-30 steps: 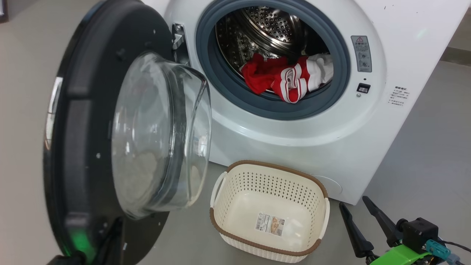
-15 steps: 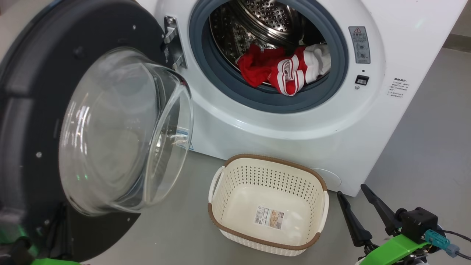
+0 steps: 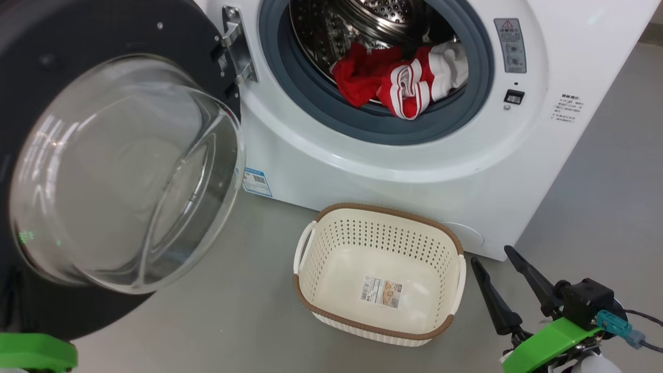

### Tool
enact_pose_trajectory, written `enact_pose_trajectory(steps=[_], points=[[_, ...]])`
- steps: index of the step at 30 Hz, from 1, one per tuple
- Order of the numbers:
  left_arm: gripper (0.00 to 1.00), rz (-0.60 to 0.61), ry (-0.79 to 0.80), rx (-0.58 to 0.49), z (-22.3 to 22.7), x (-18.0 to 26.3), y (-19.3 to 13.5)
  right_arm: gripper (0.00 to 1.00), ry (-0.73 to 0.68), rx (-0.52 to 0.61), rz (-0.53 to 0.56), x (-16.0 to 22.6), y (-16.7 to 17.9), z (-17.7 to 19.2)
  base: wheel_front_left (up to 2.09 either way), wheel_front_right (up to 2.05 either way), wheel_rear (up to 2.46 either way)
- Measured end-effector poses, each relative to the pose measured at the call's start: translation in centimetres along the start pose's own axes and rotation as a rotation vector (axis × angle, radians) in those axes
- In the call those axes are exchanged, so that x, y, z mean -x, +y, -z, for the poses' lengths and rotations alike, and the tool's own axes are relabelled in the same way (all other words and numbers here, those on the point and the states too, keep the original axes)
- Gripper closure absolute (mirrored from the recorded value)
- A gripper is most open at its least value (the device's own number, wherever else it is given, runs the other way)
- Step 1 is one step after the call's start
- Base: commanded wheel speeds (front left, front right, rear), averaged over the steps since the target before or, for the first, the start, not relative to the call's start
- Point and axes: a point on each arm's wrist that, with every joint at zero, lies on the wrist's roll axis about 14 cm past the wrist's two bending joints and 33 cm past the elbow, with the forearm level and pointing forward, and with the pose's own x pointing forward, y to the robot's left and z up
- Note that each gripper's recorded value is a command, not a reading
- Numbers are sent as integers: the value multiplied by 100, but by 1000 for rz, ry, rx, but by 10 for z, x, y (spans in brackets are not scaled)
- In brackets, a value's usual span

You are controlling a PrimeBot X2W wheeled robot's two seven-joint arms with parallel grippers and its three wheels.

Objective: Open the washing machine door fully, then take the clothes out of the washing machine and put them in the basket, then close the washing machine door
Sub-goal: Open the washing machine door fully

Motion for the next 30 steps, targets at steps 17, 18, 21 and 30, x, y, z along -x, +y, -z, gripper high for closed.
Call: enact_pose_trajectory(steps=[17,18,21,30], points=[[100,-136,21,-73,-6,-55,37,0,27,-3,18,-12,-25,17,0,0,0],[100,-142,21,-75,-7,-57,38,0,30,-4,20,-12,-26,18,0,0,0],[100,-159,23,-81,-8,-61,43,0,33,-6,24,-12,-28,20,0,0,0],[100,-211,24,-104,-18,-73,62,0,38,-9,35,-9,-32,22,0,0,0]])
